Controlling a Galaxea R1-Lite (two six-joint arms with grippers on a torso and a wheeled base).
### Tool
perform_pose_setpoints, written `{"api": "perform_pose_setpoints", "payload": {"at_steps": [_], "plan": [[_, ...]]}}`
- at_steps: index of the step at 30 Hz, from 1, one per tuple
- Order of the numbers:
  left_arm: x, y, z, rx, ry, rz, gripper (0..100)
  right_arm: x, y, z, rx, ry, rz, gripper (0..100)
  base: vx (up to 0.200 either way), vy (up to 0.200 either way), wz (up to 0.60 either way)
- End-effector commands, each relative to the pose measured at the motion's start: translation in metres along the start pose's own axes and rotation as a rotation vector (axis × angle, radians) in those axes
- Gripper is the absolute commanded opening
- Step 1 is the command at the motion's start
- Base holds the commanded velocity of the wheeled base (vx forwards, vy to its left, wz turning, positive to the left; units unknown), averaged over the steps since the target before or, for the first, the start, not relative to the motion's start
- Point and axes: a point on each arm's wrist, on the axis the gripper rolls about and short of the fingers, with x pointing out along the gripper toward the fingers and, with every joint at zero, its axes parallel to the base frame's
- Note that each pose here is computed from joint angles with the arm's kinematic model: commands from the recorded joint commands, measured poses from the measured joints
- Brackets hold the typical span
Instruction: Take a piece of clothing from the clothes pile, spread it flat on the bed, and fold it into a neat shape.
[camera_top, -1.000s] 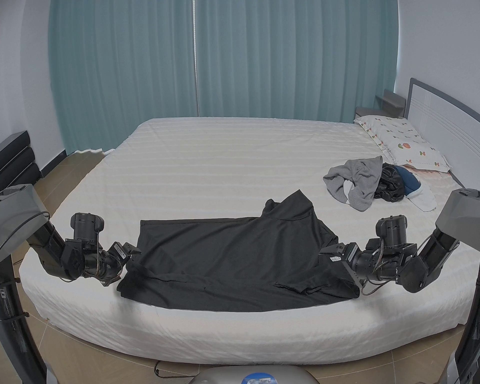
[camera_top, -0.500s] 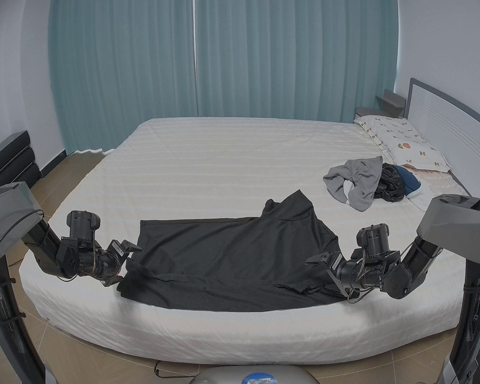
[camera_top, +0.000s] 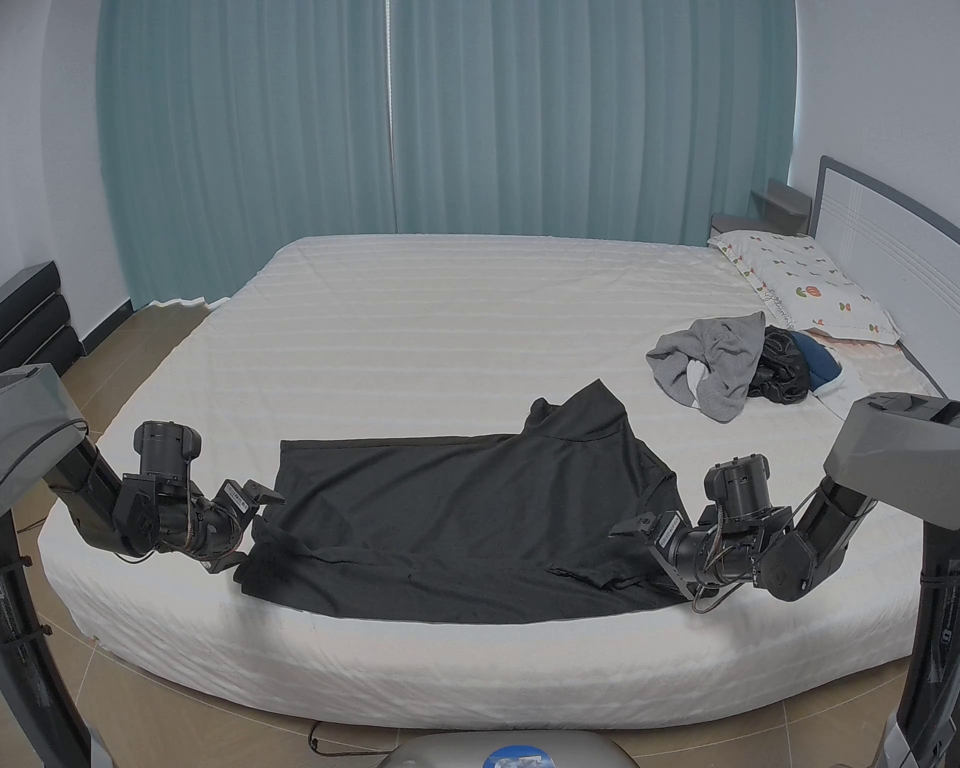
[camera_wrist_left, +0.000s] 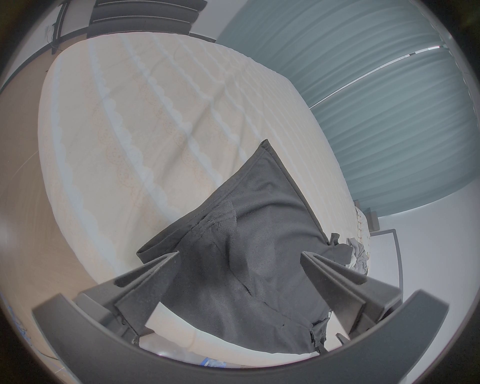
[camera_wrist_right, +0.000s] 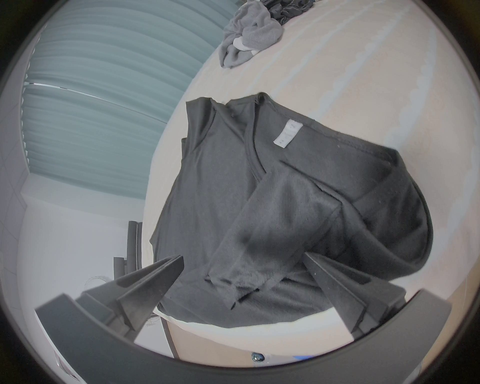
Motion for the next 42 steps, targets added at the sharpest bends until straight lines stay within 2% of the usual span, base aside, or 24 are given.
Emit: {"api": "perform_pose_setpoints", "payload": {"at_steps": [1, 13, 14, 27, 38, 42], "plan": [[0.0, 0.0, 0.0, -0.001, -0.001, 0.0, 100, -0.007, 0.009, 0.0, -0.006, -0.002, 0.01, 100, 0.0, 0.0, 0.0], [0.0, 0.0, 0.0, -0.001, 0.0, 0.001, 100, 0.002, 0.003, 0.002, 0.001, 0.001, -0.008, 100, 0.0, 0.0, 0.0], [0.0, 0.001, 0.0, -0.002, -0.001, 0.001, 100, 0.003, 0.004, 0.002, 0.001, 0.001, -0.007, 0, 0.0, 0.0, 0.0], [-0.001, 0.0, 0.0, -0.002, -0.002, 0.0, 100, 0.008, 0.002, 0.005, 0.003, -0.029, -0.027, 0, 0.0, 0.0, 0.0], [-0.002, 0.0, 0.001, -0.002, -0.005, -0.002, 100, -0.03, 0.021, 0.005, -0.011, -0.062, 0.032, 0, 0.0, 0.0, 0.0], [-0.002, 0.0, 0.001, -0.002, -0.006, -0.003, 100, -0.041, 0.02, -0.005, -0.014, -0.032, 0.006, 0, 0.0, 0.0, 0.0]]}}
